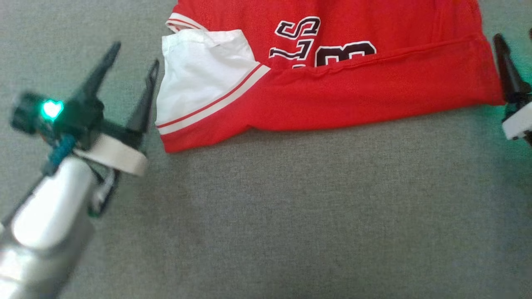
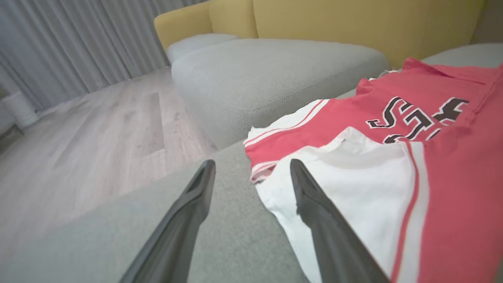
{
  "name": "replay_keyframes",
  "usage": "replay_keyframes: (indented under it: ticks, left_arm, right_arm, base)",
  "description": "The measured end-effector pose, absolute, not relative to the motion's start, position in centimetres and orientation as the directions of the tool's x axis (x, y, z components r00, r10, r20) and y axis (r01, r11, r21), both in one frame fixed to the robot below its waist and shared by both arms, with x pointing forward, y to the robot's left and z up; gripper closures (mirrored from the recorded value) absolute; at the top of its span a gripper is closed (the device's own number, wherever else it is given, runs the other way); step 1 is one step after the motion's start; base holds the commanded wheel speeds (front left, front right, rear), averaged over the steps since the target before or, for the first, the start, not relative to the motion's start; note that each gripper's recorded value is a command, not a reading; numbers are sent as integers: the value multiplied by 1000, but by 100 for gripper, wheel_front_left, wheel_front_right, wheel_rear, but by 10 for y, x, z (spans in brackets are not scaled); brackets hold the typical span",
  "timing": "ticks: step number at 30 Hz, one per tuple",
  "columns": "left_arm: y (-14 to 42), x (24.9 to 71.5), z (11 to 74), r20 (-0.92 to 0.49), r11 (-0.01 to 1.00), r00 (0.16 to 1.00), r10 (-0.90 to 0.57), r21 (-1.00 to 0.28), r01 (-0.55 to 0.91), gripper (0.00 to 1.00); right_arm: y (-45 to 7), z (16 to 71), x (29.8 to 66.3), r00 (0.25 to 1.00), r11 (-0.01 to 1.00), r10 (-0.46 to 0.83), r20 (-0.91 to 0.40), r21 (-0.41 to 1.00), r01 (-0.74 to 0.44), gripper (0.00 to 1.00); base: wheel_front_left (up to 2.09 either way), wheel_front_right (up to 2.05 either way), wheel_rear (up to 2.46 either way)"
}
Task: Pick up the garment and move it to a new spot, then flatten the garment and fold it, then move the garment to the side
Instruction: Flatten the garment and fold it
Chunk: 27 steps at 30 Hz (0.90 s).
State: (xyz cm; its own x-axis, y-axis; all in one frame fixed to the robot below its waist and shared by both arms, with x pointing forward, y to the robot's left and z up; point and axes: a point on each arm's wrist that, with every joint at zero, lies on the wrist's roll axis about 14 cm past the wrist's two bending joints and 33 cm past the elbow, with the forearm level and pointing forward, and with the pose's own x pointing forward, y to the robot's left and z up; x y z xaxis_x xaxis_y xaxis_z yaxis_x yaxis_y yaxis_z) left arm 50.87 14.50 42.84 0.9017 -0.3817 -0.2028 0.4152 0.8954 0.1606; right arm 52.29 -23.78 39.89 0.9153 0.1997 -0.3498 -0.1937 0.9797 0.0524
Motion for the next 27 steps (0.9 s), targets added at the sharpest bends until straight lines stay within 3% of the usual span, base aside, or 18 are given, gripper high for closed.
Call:
replay_keyframes:
  ticks: [5,15,16,17,18,19,27]
  left_arm:
    - [129,463,392,-283,950,907,-312,-102,295,0]
    - [115,428,364,-387,946,870,-306,-229,230,3]
    - [113,426,363,-395,943,863,-315,-236,237,41]
    - [112,425,362,-402,940,857,-322,-245,238,57]
    - [111,424,361,-408,937,851,-330,-253,242,91]
    - [108,422,360,-415,931,842,-345,-262,253,100]
    - [110,421,365,-404,932,848,-343,-261,253,100]
  right_arm:
    - [-241,417,525,945,980,190,-264,-8,-200,0]
    - [-225,432,511,951,974,222,-213,4,-227,0]
    - [-224,431,509,951,974,223,-216,6,-227,0]
    - [-223,430,507,950,974,224,-218,11,-227,0]
    - [-222,428,505,949,975,222,-223,17,-224,0]
    - [-221,425,503,948,975,220,-231,23,-221,0]
    - [-226,395,487,923,984,178,-342,73,-162,0]
  base:
    - [0,0,0]
    - [0,0,0]
    - [0,0,0]
    - [0,0,0]
    - [0,0,0]
    - [0,0,0]
    - [0,0,0]
